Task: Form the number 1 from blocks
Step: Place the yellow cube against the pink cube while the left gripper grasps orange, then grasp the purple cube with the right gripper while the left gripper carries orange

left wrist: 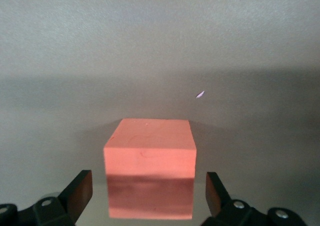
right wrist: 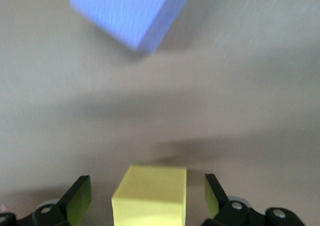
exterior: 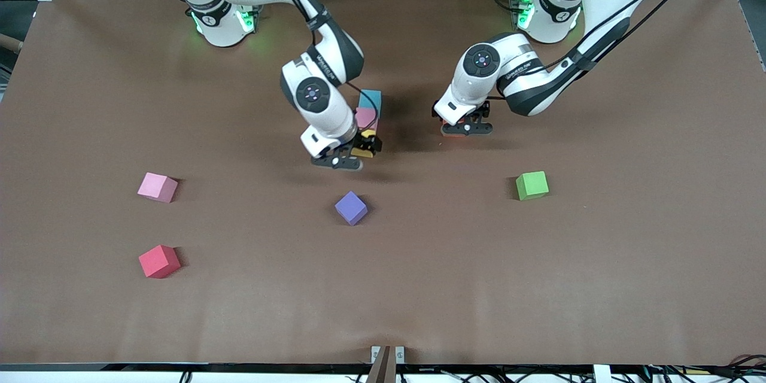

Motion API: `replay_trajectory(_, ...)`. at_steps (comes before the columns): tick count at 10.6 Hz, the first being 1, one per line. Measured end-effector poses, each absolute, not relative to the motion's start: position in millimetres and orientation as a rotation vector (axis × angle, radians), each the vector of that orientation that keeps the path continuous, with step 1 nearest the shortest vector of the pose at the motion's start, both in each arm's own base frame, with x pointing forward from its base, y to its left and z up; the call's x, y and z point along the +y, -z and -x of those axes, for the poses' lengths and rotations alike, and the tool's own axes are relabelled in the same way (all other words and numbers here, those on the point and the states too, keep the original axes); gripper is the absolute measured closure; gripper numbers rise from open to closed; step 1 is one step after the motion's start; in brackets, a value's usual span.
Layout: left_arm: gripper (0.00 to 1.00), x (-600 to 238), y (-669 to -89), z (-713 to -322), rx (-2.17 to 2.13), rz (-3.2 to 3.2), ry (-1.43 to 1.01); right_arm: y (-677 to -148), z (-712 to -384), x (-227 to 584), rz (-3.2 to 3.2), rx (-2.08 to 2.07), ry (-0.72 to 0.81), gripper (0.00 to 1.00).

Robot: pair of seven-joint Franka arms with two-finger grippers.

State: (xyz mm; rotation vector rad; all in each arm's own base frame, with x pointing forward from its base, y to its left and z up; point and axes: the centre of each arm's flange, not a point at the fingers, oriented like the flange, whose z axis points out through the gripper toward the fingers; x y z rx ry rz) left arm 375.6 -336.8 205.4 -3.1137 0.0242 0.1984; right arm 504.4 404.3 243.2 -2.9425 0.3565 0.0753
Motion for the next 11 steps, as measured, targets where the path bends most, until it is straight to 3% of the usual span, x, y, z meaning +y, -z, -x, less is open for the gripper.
replay_trajectory(5,0.01,-352.9,-170.3,-362.9,0.083,3.081,-0.167,-268.8,-584.3,346.2,2.712,1.140,0.011,0.00)
replay_trajectory(7,0.30,-351.0,-170.7,-368.0,0.119,3.075,-0.122,-268.0,-608.6,363.0,2.620,1.271,0.039,0.00)
replay_trajectory(8,0.34,-351.2,-171.4,-369.3,0.119,3.076,-0.117,-264.5,-615.7,369.4,2.596,1.294,0.040,0.00)
replay_trajectory(11,0.34,-357.7,-177.1,-368.8,0.099,3.088,-0.102,-247.2,-619.0,376.7,2.579,1.319,0.013,0.00)
